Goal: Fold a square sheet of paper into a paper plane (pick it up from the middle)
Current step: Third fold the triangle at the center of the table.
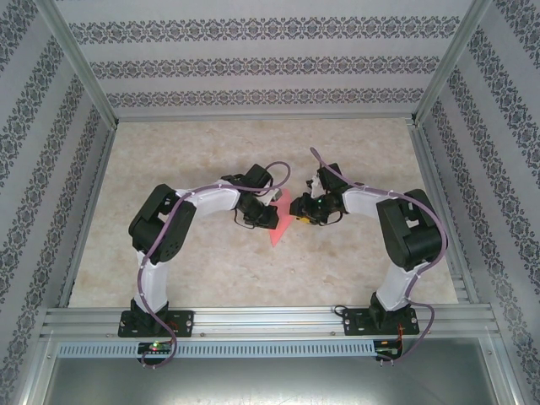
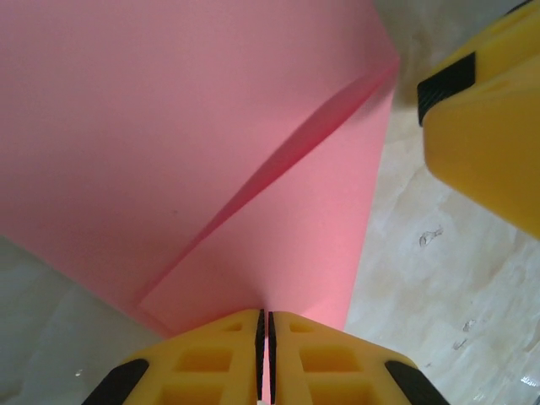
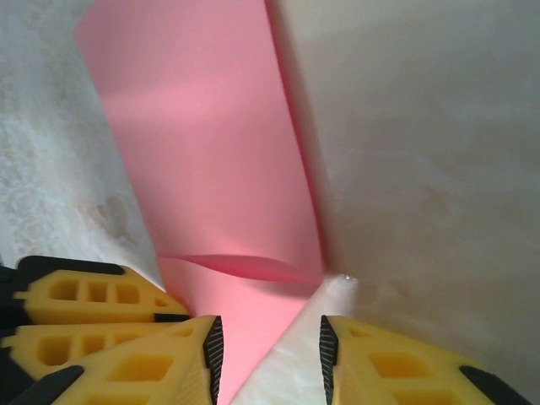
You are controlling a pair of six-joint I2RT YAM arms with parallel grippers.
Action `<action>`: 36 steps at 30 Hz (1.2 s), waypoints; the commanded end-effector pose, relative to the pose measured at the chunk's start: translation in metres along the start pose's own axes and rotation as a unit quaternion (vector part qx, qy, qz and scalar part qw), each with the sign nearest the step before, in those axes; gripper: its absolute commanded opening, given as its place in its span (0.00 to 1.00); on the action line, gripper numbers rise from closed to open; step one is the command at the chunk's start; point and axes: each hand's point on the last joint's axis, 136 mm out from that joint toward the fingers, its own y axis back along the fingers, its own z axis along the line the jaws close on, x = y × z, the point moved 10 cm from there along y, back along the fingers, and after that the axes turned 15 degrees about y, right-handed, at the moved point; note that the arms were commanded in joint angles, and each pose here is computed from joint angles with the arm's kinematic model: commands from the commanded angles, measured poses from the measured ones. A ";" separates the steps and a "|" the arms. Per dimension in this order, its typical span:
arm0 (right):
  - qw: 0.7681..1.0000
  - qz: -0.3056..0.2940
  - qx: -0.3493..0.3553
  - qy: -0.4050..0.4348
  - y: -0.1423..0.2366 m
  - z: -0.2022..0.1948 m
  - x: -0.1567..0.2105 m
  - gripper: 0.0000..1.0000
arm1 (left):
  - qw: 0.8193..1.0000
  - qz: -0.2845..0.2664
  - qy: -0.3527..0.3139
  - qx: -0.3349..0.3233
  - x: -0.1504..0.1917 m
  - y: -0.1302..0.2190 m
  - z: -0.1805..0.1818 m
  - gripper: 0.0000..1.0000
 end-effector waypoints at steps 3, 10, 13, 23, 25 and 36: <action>1.000 0.000 -0.009 0.006 -0.006 0.005 -0.008 0.38 | 1.000 0.001 -0.003 0.004 0.002 0.005 0.006 0.14; 0.999 -0.003 -0.036 0.009 -0.012 0.012 -0.014 0.37 | 1.000 0.004 0.004 0.003 0.003 0.002 0.012 0.14; 0.999 -0.002 -0.035 0.014 -0.010 0.015 -0.016 0.37 | 1.000 0.006 0.004 0.006 0.003 0.002 0.013 0.14; 0.998 -0.011 -0.069 0.007 -0.010 0.019 -0.015 0.35 | 1.000 0.005 0.010 0.018 0.001 0.004 0.016 0.14; 0.997 -0.008 -0.071 0.005 -0.012 0.019 -0.012 0.34 | 1.000 0.005 0.012 0.020 0.000 0.004 0.016 0.14; 0.997 0.000 -0.074 -0.003 -0.015 0.023 0.002 0.24 | 1.000 0.012 0.017 0.023 -0.001 -0.002 0.021 0.13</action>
